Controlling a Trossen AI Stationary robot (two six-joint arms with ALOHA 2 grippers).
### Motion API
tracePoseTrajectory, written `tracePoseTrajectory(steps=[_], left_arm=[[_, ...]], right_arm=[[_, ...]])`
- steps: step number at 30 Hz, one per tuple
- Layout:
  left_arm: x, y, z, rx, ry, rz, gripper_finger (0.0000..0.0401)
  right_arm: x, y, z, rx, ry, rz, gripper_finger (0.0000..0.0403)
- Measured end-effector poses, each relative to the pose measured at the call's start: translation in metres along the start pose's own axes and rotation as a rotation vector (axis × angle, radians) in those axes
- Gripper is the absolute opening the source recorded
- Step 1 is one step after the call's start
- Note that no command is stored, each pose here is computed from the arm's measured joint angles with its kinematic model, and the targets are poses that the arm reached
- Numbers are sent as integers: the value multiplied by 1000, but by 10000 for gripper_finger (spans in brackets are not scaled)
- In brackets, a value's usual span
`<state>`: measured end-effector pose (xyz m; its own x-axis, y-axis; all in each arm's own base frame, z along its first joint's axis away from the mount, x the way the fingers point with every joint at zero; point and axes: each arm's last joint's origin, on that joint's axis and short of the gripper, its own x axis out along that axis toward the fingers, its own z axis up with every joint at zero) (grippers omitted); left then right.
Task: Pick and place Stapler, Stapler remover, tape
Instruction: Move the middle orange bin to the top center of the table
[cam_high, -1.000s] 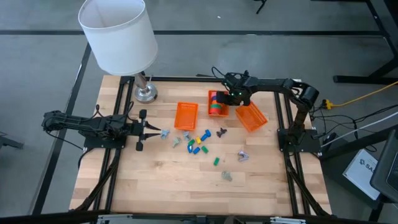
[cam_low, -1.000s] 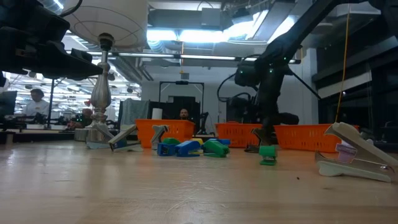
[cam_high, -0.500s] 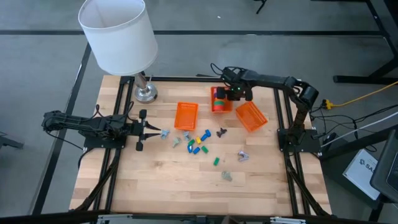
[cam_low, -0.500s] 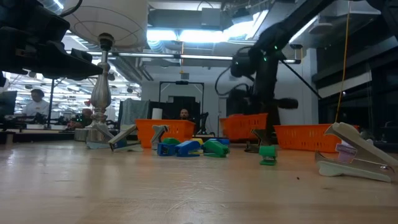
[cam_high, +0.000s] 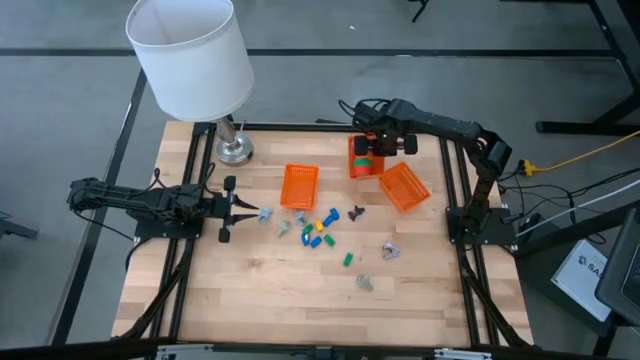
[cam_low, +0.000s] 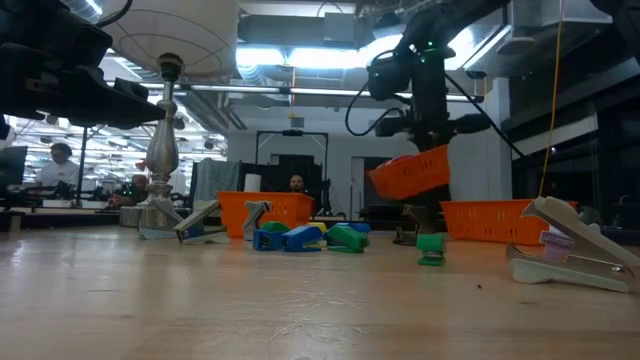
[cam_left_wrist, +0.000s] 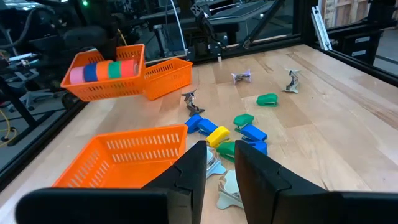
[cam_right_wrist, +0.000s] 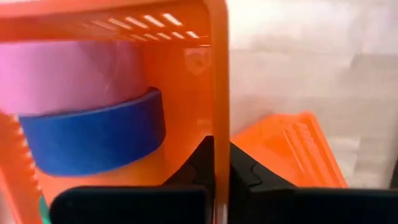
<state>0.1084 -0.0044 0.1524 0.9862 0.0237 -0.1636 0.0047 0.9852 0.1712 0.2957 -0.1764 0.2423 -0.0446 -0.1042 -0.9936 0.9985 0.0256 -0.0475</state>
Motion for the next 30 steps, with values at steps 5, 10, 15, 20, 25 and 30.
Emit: tracePoseTrajectory(steps=[5,10,15,20,25,30], left_arm=[[0,0,0,0,0,0,77],[0,0,0,0,0,0,79],[0,0,0,0,0,0,78],[0,0,0,0,0,0,78],[0,0,0,0,0,0,78],[0,0,0,0,0,0,78]], right_arm=[[-1,6,-5,-32,-22,18,47],[-2,5,-7,-25,-25,-1,86],[-2,6,-6,-26,-35,8,33],[4,9,-5,-54,-33,-4,21],[12,11,-7,-82,-35,-7,7],[14,10,-7,-107,-27,-4,3]])
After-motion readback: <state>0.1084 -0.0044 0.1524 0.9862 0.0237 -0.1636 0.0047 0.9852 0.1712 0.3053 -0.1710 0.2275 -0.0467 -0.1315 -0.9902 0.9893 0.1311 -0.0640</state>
